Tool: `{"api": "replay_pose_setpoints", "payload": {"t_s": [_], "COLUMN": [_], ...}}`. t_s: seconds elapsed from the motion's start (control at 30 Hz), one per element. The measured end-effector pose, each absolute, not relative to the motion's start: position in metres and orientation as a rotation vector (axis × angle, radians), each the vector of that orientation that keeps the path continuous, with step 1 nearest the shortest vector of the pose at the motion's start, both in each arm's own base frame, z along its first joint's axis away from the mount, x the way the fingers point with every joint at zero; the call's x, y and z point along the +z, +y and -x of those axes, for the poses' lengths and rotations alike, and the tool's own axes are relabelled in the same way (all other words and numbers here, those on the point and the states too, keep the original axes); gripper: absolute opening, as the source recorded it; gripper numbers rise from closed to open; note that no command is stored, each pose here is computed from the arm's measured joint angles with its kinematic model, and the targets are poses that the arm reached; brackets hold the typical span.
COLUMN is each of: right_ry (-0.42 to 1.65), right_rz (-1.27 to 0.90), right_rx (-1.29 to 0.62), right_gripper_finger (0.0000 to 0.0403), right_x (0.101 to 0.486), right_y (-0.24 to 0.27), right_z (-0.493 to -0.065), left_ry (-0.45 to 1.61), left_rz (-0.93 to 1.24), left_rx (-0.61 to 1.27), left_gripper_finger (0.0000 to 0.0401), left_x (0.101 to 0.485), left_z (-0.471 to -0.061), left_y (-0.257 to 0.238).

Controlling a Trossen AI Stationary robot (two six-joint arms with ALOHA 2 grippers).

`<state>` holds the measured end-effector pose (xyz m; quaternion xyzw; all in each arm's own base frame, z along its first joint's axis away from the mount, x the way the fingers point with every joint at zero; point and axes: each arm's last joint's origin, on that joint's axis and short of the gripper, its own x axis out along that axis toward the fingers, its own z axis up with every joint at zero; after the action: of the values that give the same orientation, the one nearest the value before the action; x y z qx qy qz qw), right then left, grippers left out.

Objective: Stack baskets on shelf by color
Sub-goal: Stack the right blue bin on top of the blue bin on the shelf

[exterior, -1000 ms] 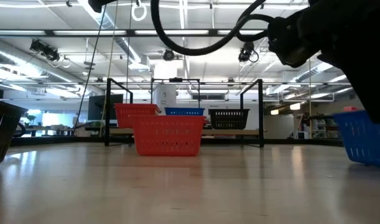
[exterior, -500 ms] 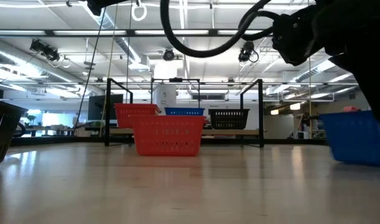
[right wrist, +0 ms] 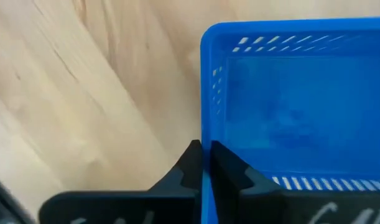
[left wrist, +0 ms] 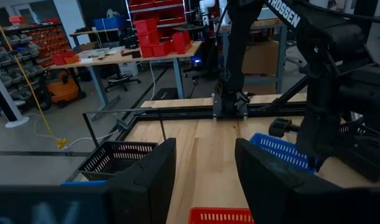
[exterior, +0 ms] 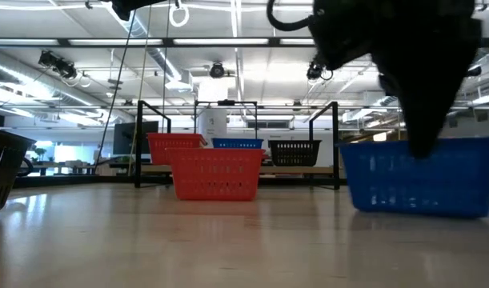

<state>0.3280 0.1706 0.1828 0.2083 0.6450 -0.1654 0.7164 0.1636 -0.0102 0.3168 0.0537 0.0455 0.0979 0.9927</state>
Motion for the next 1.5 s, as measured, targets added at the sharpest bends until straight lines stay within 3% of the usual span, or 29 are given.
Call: {"api": "replay_pose_setpoints", "payload": {"t_s": [0.37, 0.83, 1.07, 1.5], "right_ry": [1.275, 1.133, 1.142, 1.115], "right_rz": [0.001, 0.266, 0.421, 0.395], "right_rx": [-0.15, -0.199, -0.258, -0.279], "right_gripper_finger": [0.0022, 0.0015, 0.0015, 0.0015], "right_x": [0.226, 0.327, 0.336, 0.341], "right_y": [0.146, 0.123, 0.072, -0.033], "right_z": [-0.36, -0.369, -0.383, -0.401], "left_ry": [0.093, 0.143, 0.119, 0.112], "left_rz": [-0.108, -0.11, -0.122, -0.139], "left_rx": [0.196, 0.194, 0.219, 0.224], "left_gripper_finger": [0.0172, 0.0172, 0.0172, 0.0172], "left_x": [0.317, 0.312, 0.315, 0.315], "left_z": [-0.164, -0.163, -0.163, -0.163], "left_y": [-0.01, -0.01, -0.009, -0.009]}}
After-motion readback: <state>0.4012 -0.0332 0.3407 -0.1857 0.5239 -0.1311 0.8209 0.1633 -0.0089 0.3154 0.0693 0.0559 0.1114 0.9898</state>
